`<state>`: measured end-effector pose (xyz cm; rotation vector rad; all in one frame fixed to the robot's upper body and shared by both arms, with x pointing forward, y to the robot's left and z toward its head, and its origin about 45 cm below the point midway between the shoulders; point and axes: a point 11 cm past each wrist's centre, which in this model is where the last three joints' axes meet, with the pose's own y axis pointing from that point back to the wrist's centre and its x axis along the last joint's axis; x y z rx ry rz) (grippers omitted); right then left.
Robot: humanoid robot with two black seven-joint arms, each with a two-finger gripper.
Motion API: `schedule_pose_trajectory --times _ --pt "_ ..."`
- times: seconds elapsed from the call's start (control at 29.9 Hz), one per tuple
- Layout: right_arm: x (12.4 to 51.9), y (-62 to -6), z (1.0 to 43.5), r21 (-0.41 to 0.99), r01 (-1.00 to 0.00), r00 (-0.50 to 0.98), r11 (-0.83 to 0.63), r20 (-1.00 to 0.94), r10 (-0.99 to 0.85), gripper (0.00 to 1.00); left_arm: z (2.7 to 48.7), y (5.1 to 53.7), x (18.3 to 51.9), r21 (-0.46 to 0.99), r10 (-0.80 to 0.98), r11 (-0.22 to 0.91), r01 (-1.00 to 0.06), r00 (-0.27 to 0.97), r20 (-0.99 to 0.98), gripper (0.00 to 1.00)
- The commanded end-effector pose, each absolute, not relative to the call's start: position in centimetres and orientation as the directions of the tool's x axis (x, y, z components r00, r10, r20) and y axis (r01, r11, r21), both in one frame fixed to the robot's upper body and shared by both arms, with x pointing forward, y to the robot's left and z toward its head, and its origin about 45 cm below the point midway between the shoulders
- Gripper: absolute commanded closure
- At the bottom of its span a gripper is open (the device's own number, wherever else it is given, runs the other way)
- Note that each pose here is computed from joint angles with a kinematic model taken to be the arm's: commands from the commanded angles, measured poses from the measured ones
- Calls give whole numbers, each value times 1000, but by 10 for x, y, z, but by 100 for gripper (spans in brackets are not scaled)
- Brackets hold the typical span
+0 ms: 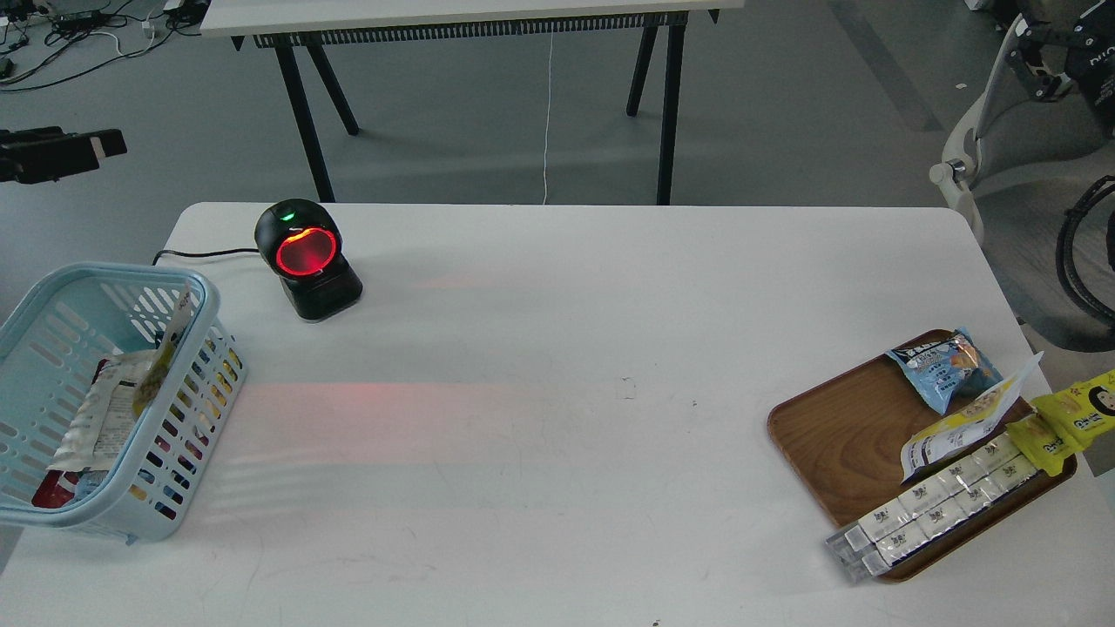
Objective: Scan snack and place in basket
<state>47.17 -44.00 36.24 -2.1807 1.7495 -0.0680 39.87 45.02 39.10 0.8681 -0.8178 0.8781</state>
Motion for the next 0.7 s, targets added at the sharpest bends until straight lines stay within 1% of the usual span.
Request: schedule_pose_trajectory --times 0.0,0.1,0.17,0.3,0.43,0.54,0.67 --pt "473 -437 365 -298 -936 246 -188 -171 -954 2 416 411 422 117 499 442 -889 352 792 18" --pt "474 -432 363 -277 -936 261 -217 -136 -956 2 431 379 437 4 639 487 -873 359 680 18" --pt "474 -428 361 -264 -935 274 -236 -114 -955 2 437 356 445 -57 717 517 -854 397 573 18" --pt "474 -426 360 -256 -934 280 -248 -100 -955 2 445 315 461 -152 791 562 -813 476 385 18" --pt "474 -426 361 -258 -933 282 -249 -100 -954 1 425 289 475 -190 806 582 -790 529 266 17" --pt "474 -423 360 -258 -932 289 -255 -101 -952 1 402 275 481 -214 805 593 -776 570 162 17" --pt "474 -412 361 -263 -922 320 -283 -109 -941 1 382 273 483 -222 806 588 -778 585 85 16"
